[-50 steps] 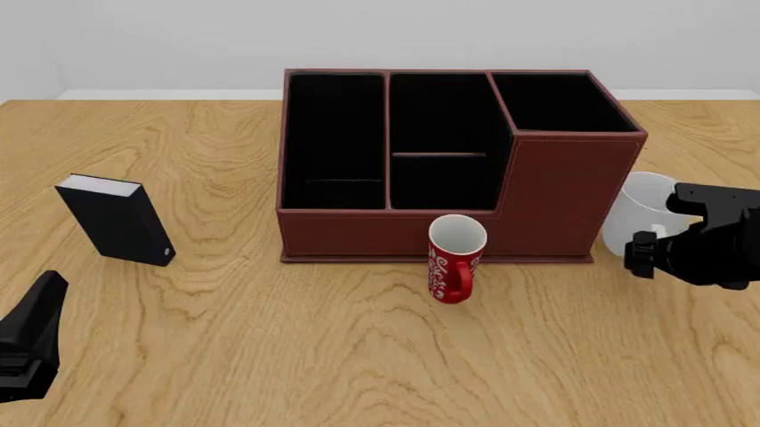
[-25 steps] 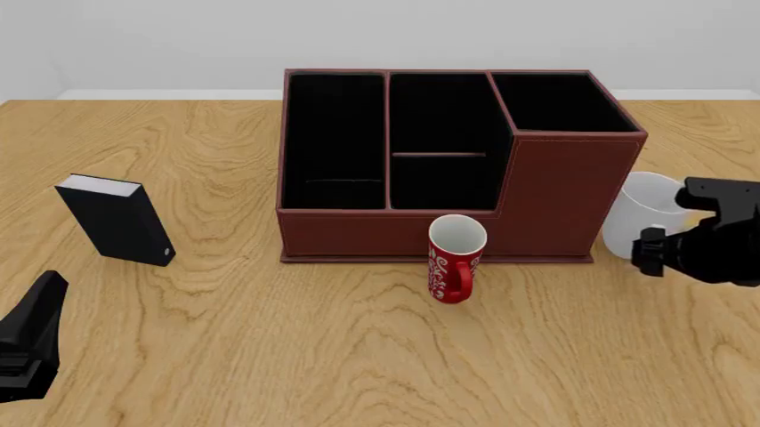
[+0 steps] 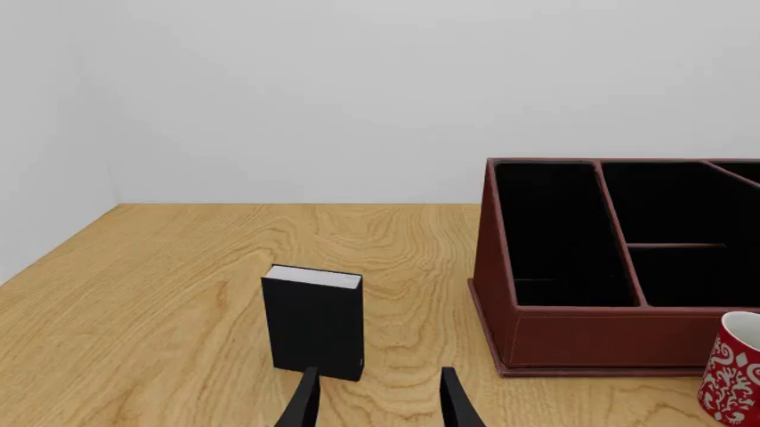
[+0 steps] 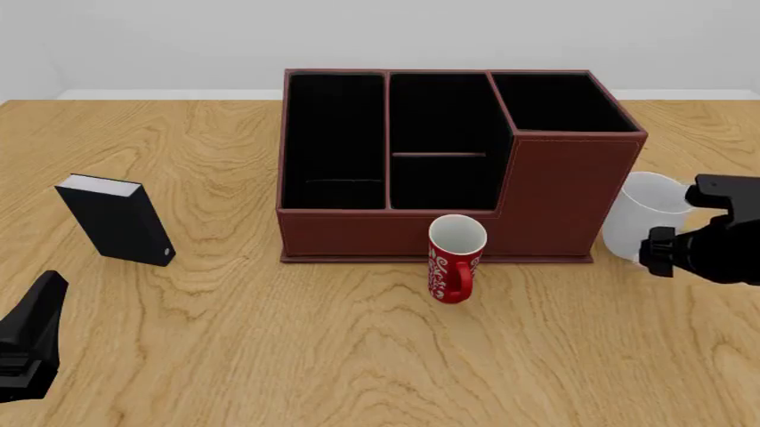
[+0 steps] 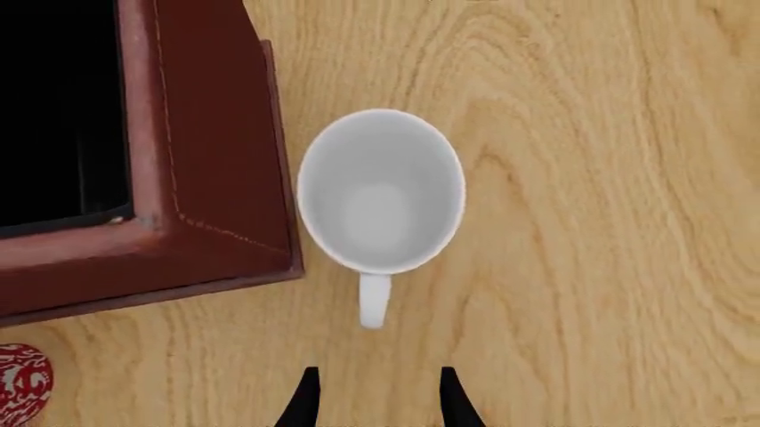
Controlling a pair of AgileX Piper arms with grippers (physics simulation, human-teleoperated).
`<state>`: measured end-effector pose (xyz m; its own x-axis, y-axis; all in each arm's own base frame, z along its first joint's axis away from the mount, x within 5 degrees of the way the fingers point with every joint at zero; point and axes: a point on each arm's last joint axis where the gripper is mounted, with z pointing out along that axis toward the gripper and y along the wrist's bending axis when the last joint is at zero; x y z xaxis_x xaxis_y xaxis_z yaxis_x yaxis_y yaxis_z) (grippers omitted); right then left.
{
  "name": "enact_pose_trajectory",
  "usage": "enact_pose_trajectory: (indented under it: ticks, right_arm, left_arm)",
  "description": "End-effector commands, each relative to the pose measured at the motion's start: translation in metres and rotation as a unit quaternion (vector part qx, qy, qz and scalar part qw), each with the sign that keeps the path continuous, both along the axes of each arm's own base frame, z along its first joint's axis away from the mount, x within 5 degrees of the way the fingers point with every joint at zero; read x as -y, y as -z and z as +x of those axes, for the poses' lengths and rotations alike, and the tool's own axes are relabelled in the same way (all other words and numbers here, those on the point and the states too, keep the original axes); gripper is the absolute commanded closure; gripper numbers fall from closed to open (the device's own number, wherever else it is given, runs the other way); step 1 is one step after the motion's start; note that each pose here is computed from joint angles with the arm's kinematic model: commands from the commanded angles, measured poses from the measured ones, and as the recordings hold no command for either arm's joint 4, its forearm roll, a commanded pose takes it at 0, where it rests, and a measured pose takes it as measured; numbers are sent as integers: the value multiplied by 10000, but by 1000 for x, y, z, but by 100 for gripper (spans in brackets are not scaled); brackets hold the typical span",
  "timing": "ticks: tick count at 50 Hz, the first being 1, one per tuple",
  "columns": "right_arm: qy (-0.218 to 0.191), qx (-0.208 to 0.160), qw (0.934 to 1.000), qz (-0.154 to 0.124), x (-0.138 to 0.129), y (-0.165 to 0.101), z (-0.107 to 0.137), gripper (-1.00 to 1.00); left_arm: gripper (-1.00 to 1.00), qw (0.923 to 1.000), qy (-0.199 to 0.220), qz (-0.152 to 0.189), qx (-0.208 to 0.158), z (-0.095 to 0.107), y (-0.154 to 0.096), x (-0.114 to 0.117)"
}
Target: Pick up the white mug and place it to the right of the caddy.
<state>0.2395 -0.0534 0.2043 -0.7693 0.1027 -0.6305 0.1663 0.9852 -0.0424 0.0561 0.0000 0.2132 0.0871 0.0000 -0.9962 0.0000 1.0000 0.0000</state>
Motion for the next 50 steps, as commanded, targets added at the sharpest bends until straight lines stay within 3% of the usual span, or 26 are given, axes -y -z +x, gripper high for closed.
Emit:
enact_pose_trajectory:
  ticks: [1, 50]
  right_arm:
    - [5, 30, 10000, -56, 2, -5, -5, -100]
    - [-102, 232, 9991, -351, 5, -35, -23, -100]
  left_arm:
    - [-100, 10000, 0, 0, 0, 0, 0, 0]
    - [-100, 10000, 0, 0, 0, 0, 0, 0]
